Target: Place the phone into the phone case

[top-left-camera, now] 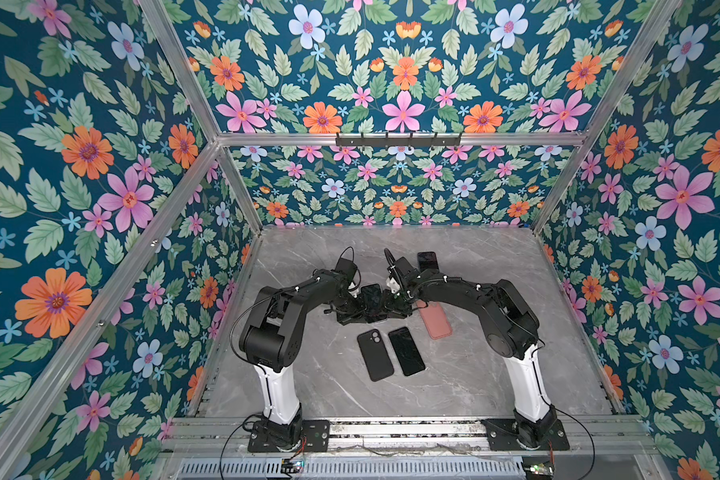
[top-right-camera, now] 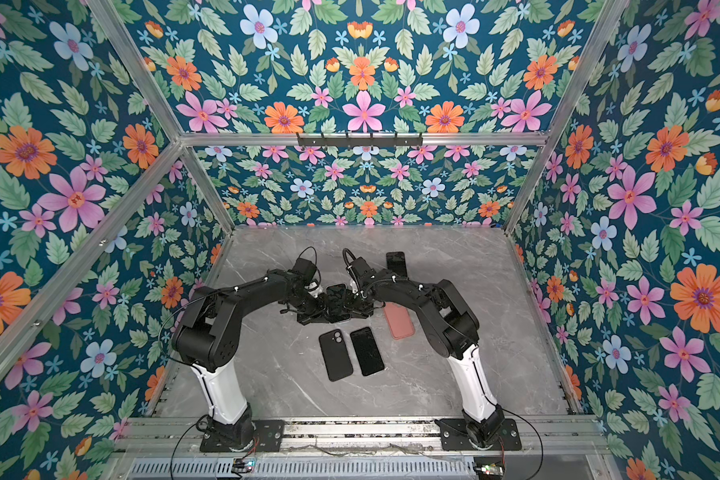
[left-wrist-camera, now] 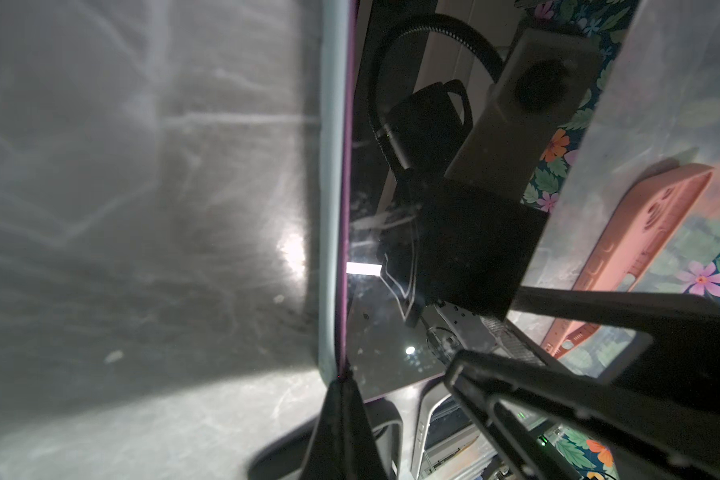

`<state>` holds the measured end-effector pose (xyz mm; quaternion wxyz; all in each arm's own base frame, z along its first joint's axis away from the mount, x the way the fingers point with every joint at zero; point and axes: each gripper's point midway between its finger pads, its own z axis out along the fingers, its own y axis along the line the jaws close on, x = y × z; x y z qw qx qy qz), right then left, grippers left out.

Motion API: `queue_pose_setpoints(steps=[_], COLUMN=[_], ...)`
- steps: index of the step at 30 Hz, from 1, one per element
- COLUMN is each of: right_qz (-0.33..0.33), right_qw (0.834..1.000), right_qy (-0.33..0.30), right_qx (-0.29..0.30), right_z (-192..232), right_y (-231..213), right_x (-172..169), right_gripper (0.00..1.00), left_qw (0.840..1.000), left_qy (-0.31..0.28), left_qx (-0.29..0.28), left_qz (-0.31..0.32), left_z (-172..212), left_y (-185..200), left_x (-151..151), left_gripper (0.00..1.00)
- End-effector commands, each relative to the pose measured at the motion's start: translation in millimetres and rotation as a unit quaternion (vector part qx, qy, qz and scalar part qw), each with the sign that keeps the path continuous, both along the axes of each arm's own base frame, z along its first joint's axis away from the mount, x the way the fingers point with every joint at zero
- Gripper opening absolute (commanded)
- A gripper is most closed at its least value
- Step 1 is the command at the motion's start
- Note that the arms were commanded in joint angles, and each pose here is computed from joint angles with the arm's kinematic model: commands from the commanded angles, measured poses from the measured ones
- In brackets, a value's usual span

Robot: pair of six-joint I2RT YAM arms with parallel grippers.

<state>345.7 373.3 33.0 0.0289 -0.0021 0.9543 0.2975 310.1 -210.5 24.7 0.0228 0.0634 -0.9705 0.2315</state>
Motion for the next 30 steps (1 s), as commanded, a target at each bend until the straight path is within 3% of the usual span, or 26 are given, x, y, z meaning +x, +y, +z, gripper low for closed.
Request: queue_pose_setpoints(steps=[1, 5, 9, 16, 30], right_qz=[0.007, 0.010, 0.011, 0.012, 0.024], right_qw=[1.000, 0.999, 0.996, 0.997, 0.997], right_qy=[0.008, -0.015, -0.039, -0.041, -0.039], right_qx=[-0.001, -0.044, -0.079, -0.069, -0.057], right_z=[-6.8, 1.6, 11.1, 15.2, 13.5], right_y=[5.5, -9.2, -23.2, -21.7, -10.9], right_x=[-6.7, -2.3, 2.8, -2.1, -6.6], right_gripper=[0.47, 0.47, 0.47, 0.42, 0.24], left_qw=[0.999, 0.999, 0.999, 0.999, 0.998], left_qy=[0.008, -0.012, -0.035, -0.035, -0.025], left_qx=[0.034, 0.036, 0.027, -0.006, -0.053], left_qz=[-0.004, -0.001, 0.003, 0.017, 0.032], left_z=[-11.5, 4.2, 21.6, 18.9, 12.3], left_y=[11.1, 12.5, 10.0, 5.4, -2.4], left_x=[-6.0, 2.8, 13.7, 14.3, 10.6], left_gripper=[0.00, 0.00, 0.17, 0.28, 0.26])
